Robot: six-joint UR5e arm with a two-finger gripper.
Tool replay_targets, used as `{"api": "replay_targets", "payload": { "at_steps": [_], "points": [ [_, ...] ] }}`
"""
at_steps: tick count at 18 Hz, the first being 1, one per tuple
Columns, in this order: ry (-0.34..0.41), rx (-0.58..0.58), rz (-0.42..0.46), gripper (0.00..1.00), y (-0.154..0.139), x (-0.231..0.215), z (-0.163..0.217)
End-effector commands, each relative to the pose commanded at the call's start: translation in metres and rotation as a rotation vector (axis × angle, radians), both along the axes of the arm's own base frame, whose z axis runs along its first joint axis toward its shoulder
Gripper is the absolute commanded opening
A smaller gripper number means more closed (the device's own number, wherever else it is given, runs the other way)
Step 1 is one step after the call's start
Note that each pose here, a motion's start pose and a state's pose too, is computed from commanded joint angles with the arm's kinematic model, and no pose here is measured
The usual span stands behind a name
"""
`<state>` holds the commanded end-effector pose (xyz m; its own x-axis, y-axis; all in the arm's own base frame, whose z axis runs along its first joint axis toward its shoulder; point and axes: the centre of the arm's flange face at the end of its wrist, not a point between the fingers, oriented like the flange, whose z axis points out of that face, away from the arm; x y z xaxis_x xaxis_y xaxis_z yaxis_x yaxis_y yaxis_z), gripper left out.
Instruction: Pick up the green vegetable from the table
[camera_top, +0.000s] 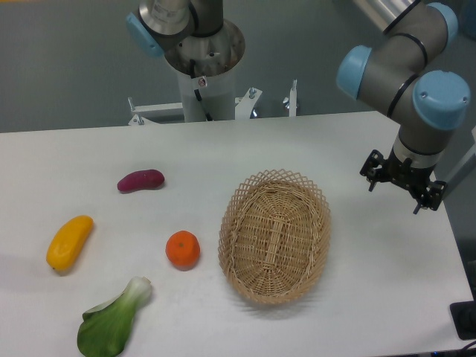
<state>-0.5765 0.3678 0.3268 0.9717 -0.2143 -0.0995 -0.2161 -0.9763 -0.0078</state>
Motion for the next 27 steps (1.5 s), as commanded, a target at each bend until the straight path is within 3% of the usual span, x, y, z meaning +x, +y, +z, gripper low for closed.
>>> {"api": "replay_targets", "payload": {
  "at_steps": [9, 11, 19, 27],
  "points": [
    [-0.003, -0.001, 0.008, 1.0, 0.014, 0.009, 0.002],
    [0.003, 0.017, 0.052, 1.0, 0.022, 0.017, 0.009],
    [-0.041, 0.113, 0.187, 1.0, 0.095, 0.07, 0.012],
    [-0.07, 0.139, 0.211, 1.0, 0.172, 0.149, 0.01]
  ]
}}
